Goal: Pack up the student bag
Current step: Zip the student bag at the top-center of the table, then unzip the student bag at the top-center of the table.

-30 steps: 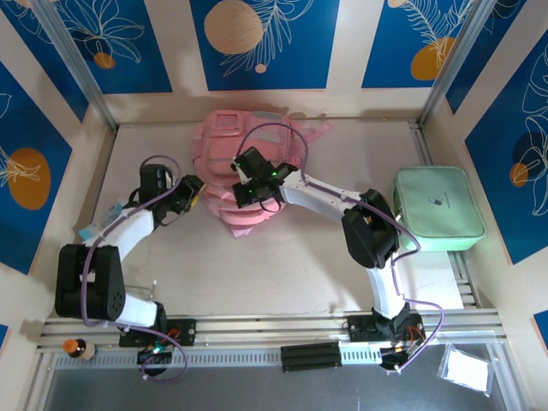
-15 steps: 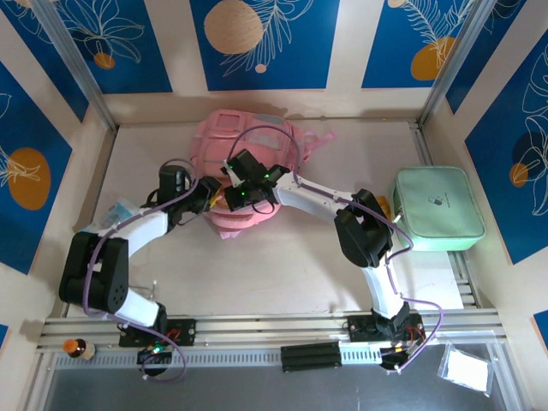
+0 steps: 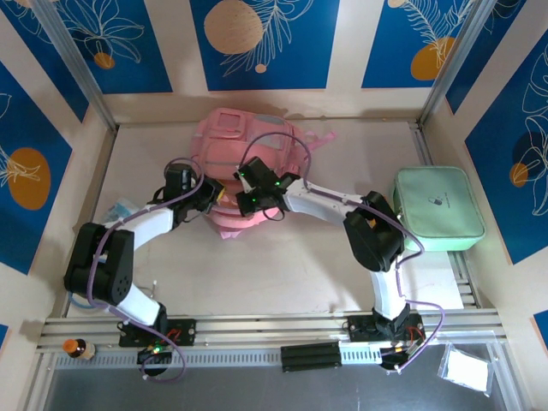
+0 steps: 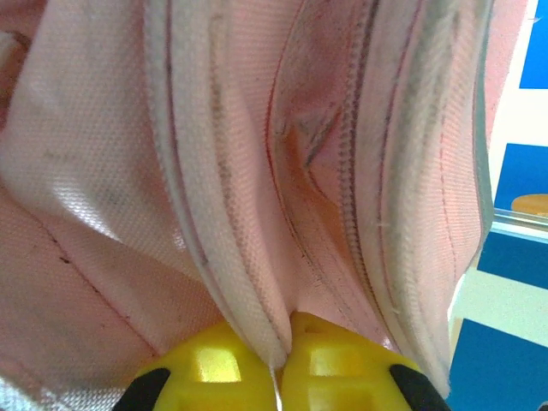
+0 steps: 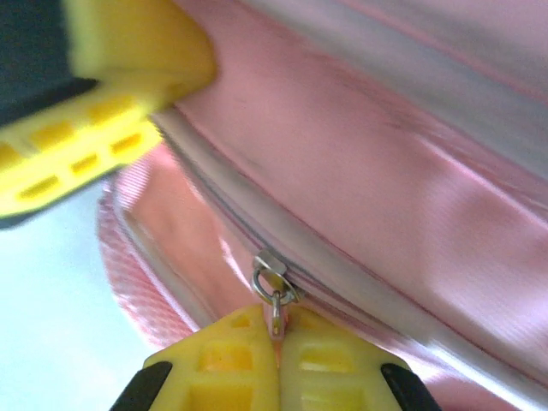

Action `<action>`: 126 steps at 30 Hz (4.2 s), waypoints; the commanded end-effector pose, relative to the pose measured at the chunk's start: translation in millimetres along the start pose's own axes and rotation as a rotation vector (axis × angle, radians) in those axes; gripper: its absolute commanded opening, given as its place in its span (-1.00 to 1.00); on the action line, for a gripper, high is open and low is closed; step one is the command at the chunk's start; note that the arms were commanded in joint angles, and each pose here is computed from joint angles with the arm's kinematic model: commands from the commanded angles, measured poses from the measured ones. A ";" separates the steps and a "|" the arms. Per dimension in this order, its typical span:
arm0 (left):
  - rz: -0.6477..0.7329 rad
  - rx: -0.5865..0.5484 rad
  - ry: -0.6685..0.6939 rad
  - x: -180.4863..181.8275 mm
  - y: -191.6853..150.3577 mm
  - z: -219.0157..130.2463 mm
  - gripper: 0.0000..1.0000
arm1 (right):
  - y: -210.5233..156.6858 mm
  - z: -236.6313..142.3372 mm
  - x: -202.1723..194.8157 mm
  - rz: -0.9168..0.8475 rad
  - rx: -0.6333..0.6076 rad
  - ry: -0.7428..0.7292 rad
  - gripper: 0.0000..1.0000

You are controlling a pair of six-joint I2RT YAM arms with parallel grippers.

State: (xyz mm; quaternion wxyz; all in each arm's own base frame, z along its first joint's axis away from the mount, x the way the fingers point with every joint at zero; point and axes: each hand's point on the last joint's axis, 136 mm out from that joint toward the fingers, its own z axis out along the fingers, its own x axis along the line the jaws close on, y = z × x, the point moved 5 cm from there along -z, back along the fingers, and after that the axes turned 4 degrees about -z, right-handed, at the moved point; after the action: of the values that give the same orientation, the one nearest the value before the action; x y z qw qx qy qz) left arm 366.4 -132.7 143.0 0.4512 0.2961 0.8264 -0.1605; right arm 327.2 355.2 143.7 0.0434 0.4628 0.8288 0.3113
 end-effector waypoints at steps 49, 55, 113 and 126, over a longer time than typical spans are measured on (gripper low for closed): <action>0.483 0.283 0.289 42.5 -6.6 -45.6 -1.00 | 3.8 -51.0 -177.2 0.143 0.015 -0.236 -0.79; 0.457 0.292 0.247 38.4 -6.8 -39.5 -1.00 | 15.7 -51.5 -188.0 0.311 0.015 -0.252 -0.49; 0.375 0.242 0.152 20.7 -2.1 -33.4 -1.00 | -12.7 -46.5 -73.6 -0.050 0.024 0.054 -0.04; 0.378 0.239 0.157 20.6 -1.4 -32.9 -1.00 | -16.1 -60.5 -74.4 -0.058 -0.023 0.050 0.01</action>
State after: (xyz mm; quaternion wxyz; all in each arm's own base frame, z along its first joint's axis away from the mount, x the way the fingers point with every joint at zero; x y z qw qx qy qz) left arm 334.2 -108.5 139.8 0.3609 0.5036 0.7713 -0.1457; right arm 341.8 267.8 161.2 0.0308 0.4352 0.8362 0.3322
